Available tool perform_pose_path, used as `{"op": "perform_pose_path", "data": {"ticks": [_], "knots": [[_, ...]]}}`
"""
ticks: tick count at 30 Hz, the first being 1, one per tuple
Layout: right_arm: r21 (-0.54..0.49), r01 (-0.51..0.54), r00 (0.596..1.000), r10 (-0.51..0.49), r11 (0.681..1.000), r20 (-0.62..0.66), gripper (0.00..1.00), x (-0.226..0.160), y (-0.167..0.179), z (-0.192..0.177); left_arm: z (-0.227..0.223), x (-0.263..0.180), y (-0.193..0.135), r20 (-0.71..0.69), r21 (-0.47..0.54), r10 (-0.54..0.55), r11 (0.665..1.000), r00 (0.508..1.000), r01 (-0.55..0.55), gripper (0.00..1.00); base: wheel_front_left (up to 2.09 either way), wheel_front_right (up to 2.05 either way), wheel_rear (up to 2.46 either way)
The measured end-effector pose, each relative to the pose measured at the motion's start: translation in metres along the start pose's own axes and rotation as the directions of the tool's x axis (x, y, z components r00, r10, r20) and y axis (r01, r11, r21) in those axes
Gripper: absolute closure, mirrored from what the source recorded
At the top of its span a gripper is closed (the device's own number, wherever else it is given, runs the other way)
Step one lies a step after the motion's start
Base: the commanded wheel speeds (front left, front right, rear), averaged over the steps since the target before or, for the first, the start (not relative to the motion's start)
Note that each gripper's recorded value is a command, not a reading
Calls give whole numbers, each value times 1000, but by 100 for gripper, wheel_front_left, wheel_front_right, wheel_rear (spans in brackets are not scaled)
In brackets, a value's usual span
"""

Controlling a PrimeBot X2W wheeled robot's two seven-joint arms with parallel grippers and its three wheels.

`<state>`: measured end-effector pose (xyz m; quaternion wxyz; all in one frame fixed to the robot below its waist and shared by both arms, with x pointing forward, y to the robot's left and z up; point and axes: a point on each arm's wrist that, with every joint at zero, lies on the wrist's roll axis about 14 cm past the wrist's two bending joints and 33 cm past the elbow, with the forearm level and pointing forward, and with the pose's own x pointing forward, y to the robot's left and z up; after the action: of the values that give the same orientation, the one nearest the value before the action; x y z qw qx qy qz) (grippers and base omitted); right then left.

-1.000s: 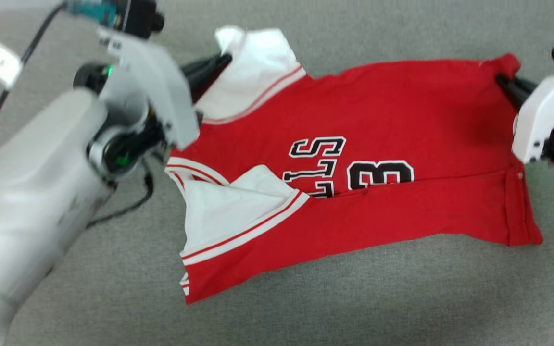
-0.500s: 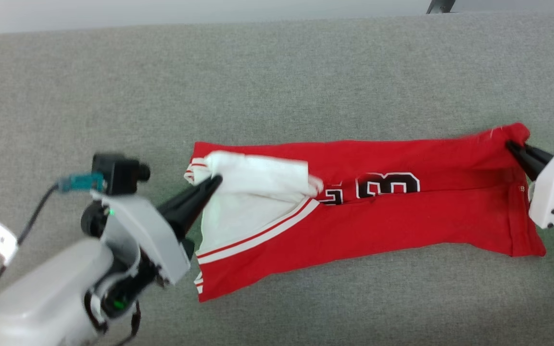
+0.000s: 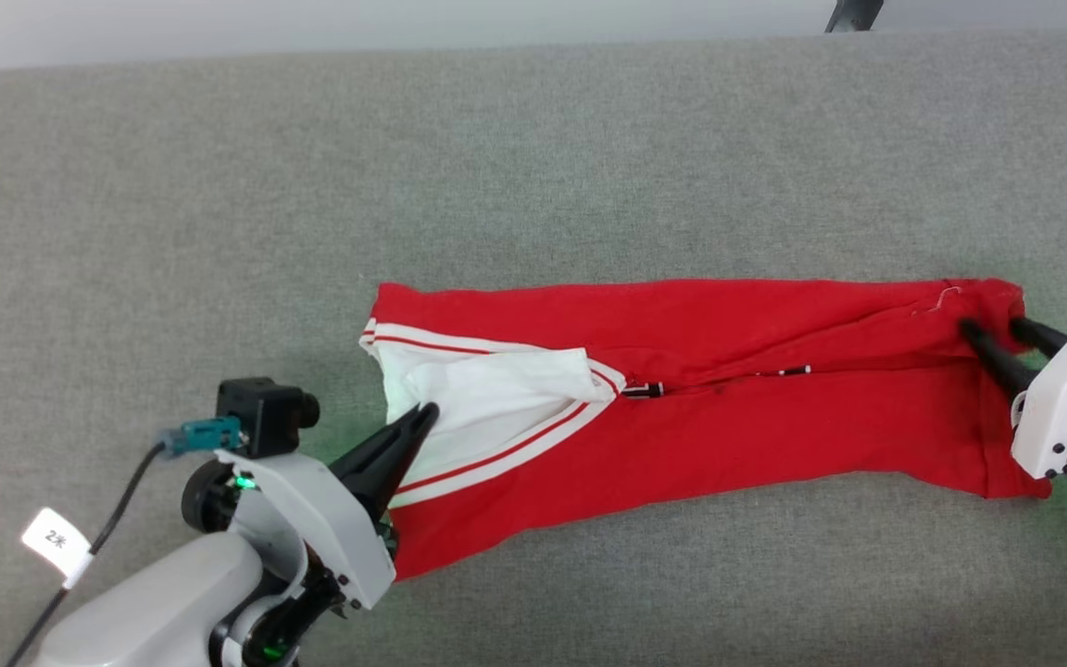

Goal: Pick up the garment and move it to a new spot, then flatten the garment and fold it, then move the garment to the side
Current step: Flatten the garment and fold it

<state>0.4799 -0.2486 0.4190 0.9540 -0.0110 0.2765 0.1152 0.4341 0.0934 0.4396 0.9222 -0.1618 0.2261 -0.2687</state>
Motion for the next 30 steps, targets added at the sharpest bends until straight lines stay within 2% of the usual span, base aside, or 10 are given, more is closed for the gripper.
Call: {"op": "perform_pose_path", "data": {"ticks": [2,11,16,20,24,30], "knots": [[5,-1,1000,1,1000,16,0,-2,1,3,3,-1,-1,23,-7,3,1000,1000,-3,0,0,0,0],[34,-9,1000,8,999,25,0,-33,-2,12,21,-21,-2,146,-66,63,996,987,-53,0,0,0,0],[107,8,992,6,994,-127,0,-49,-10,-20,39,-38,-2,277,-104,140,988,951,-115,0,0,0,0],[154,18,973,18,988,-231,0,-51,-12,-38,28,-58,3,331,-129,226,973,916,-193,0,0,0,0],[168,24,965,22,985,-261,0,-44,-15,-33,26,-75,5,392,-122,285,959,875,-257,0,0,0,0],[176,37,948,21,984,-316,0,-27,-16,-26,23,-99,15,447,-40,351,927,823,-374,0,0,0,0]]}}
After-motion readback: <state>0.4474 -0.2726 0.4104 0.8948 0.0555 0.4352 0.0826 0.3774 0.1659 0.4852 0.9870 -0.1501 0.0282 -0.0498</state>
